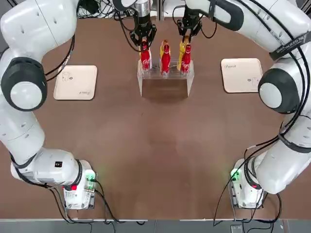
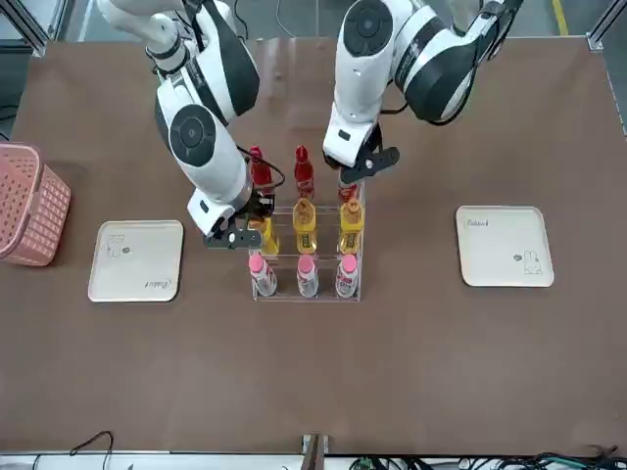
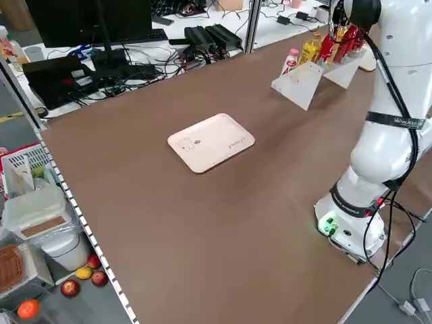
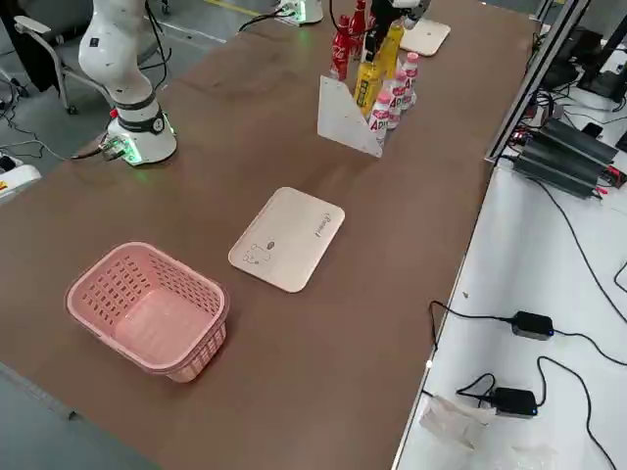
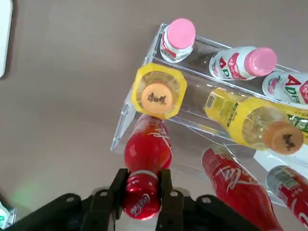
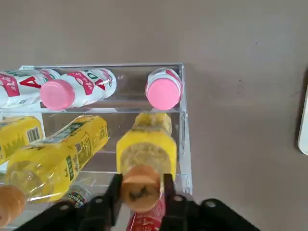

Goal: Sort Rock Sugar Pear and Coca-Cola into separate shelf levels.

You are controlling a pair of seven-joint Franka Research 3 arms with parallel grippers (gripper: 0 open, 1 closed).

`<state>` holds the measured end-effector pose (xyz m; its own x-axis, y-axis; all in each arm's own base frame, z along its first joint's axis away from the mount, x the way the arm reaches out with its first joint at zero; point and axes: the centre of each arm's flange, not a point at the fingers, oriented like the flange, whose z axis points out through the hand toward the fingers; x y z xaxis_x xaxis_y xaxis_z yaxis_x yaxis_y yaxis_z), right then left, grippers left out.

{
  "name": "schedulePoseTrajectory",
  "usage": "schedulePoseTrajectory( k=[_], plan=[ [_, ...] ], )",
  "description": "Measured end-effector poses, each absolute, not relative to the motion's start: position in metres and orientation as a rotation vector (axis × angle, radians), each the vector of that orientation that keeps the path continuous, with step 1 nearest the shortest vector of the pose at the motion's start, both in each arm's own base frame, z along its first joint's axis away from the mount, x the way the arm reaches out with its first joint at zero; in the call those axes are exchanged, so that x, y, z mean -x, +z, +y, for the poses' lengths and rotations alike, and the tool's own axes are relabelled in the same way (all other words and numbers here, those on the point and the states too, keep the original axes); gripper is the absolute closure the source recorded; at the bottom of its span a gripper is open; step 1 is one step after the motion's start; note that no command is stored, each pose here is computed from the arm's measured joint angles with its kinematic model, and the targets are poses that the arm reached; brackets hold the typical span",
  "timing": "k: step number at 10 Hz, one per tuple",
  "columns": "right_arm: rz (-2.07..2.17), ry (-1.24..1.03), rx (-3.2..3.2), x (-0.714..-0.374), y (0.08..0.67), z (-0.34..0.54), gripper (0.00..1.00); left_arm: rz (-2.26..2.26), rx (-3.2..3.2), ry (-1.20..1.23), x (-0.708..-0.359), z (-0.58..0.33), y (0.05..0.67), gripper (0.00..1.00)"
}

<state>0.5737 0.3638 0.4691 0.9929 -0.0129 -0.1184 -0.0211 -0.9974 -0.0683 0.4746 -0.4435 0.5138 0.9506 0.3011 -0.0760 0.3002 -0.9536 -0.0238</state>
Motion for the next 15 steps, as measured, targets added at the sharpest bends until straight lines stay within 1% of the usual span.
schedulePoseTrajectory(
  k=[1,2,3,4,5,6,7,9,11,13,15],
  plan=[
    [0.03,0.176,3.065,-0.574,0.469,0.364,0.37,-0.477,3.091,0.124,-0.475,-0.443,0.514,0.67],
    [0.041,0.171,3.063,-0.575,0.47,0.364,0.24,-0.481,3.089,0.124,-0.477,-0.441,0.513,0.55],
    [0.052,0.168,3.062,-0.575,0.47,0.364,0.08,-0.489,3.087,0.125,-0.48,-0.439,0.512,0.41],
    [0.057,0.165,3.062,-0.576,0.47,0.363,0.01,-0.499,3.088,0.123,-0.483,-0.436,0.513,0.28],
    [0.071,0.159,3.061,-0.578,0.472,0.359,0.0,-0.511,3.094,0.116,-0.486,-0.434,0.517,0.12],
    [0.101,0.144,3.057,-0.586,0.476,0.348,0.0,-0.527,3.102,0.1,-0.489,-0.43,0.528,0.0],
    [0.144,0.12,3.049,-0.598,0.483,0.328,0.0,-0.555,3.107,0.096,-0.492,-0.423,0.542,0.0],
    [0.14,0.048,3.03,-0.63,0.506,0.26,0.0,-0.632,3.11,0.09,-0.505,-0.393,0.574,0.0],
    [0.071,-0.034,3.05,-0.652,0.527,0.18,0.0,-0.674,3.123,0.067,-0.534,-0.34,0.593,0.0],
    [0.064,-0.09,3.087,-0.665,0.541,0.103,0.0,-0.702,3.116,0.051,-0.558,-0.285,0.602,0.0],
    [0.054,-0.075,3.129,-0.663,0.552,0.046,0.0,-0.664,3.099,0.084,-0.575,-0.238,0.597,0.0]
  ],
)
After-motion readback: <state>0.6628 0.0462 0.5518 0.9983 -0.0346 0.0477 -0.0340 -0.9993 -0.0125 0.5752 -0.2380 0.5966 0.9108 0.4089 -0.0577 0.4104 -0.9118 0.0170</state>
